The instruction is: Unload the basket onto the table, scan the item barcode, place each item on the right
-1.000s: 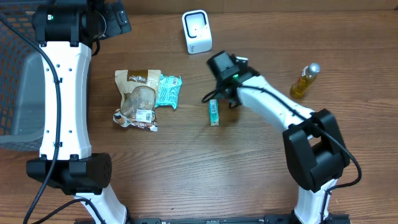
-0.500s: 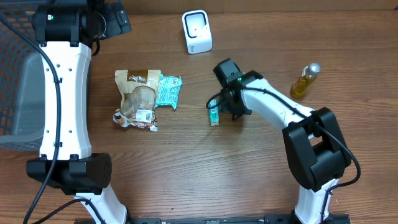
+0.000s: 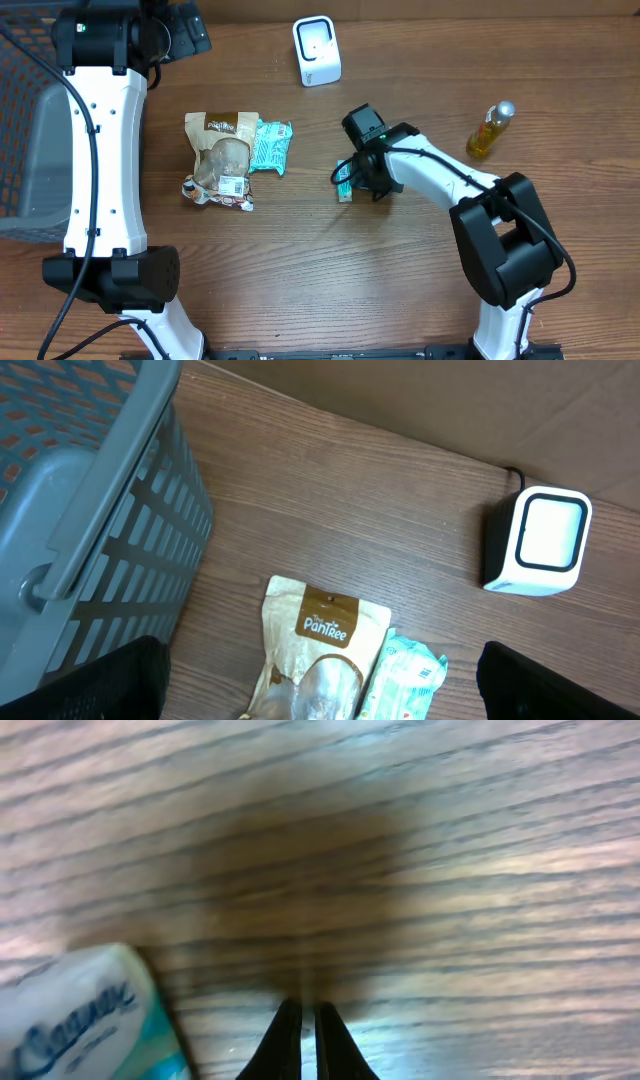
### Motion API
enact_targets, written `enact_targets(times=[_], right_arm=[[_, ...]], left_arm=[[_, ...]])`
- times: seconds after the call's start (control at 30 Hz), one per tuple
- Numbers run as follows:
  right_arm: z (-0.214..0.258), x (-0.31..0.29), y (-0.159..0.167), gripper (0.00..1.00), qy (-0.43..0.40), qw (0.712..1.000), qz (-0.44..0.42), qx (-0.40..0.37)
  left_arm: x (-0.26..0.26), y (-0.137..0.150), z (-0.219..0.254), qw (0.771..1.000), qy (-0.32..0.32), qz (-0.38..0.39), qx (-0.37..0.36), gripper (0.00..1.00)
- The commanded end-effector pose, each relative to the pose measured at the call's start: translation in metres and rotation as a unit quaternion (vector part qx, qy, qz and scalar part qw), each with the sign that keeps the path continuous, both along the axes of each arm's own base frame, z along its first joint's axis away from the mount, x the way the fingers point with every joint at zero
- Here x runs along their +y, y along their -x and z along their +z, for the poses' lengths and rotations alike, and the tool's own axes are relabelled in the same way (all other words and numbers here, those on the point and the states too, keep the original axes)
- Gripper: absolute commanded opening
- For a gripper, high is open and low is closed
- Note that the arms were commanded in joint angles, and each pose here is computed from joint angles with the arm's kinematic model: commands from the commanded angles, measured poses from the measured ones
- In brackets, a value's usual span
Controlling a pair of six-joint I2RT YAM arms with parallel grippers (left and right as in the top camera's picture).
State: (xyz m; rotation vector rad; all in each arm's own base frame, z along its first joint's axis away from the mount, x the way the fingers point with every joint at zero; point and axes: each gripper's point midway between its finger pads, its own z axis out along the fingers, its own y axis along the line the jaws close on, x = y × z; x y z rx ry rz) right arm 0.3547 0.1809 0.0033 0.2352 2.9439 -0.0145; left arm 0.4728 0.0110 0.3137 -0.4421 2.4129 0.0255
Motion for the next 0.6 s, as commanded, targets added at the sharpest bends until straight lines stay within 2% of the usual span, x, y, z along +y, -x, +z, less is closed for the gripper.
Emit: enact_targets(times=[0.0,0.27,0.57], right_arm=[[0.021,0.017,0.004,0.04,0.034,0.997,0.034,-0.053],[0.035,0.042,0.016,0.04,0.109,0.983,0.088,-0.117],[0.037,0.046,0.018,0.04,0.118,0.980,0.096,-0.128]], left_arm=[[0.000,0.000,0.010,1.000,0.000,0.002,-0.013,1.00],[0.000,0.000,0.010,1.000,0.000,0.002,-0.013,1.00],[0.000,0.000,0.010,1.000,0.000,0.002,-0.013,1.00]])
